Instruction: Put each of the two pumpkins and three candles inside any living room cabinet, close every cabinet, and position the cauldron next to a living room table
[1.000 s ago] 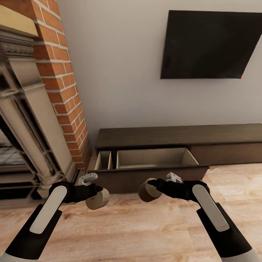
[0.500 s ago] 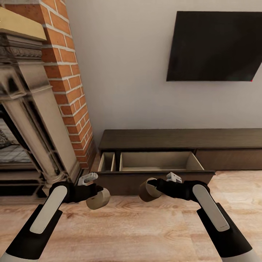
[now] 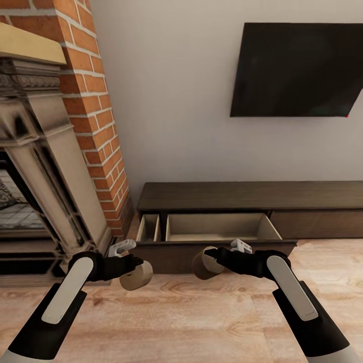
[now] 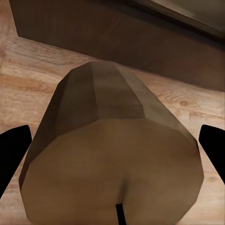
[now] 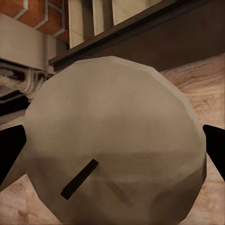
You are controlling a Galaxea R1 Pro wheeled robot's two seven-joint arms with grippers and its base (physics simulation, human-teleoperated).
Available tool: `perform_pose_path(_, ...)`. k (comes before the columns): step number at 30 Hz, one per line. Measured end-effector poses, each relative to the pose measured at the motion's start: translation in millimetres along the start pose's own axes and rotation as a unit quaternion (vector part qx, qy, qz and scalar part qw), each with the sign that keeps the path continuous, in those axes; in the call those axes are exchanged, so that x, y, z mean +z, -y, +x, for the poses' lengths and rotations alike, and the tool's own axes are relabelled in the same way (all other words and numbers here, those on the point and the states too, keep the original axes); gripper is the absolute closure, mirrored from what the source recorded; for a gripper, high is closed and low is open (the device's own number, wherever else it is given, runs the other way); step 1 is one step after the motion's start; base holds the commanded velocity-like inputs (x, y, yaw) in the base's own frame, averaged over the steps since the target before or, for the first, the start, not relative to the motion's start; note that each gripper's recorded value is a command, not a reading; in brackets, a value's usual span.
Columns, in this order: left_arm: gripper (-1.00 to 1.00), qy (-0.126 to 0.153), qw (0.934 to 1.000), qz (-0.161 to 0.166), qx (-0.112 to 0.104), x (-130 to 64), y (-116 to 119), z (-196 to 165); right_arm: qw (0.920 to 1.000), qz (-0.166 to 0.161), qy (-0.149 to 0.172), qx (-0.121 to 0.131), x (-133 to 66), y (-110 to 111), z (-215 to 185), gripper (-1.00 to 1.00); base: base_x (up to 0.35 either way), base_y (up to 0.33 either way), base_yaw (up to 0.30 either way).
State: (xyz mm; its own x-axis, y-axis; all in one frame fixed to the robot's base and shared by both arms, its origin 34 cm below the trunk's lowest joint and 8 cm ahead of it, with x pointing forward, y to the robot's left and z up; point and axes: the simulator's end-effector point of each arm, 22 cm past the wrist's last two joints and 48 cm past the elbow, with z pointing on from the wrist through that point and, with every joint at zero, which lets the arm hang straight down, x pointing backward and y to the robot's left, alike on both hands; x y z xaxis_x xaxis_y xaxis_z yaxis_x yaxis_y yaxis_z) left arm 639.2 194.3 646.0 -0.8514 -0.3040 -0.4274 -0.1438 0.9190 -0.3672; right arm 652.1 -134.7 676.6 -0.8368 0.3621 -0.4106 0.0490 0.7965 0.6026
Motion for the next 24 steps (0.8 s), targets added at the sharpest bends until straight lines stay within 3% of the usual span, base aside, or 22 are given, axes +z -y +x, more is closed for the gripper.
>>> perform_pose_path(13, 1.0, -0.006, 1.0, 0.004, 0.002, -17.1, 15.8, -10.2, 0.9999, 0.01, -0.004, -0.002, -14.0, -11.8, -12.0, 1.0, 0.0, 0.0, 0.0)
perform_pose_path(18, 1.0, -0.006, 0.9997, 0.02, 0.009, -23.8, 39.9, -14.4, 0.9981, 0.061, -0.001, -0.008, -23.4, 3.8, -19.3, 1.0, 0.0, 0.0, 0.0)
perform_pose_path(24, 1.0, 0.006, 0.999, 0.042, 0.013, -35.9, 74.0, -32.7, 0.9963, 0.085, 0.004, -0.013, -31.2, 5.2, -26.7, 1.0, 0.0, 0.0, 0.0)
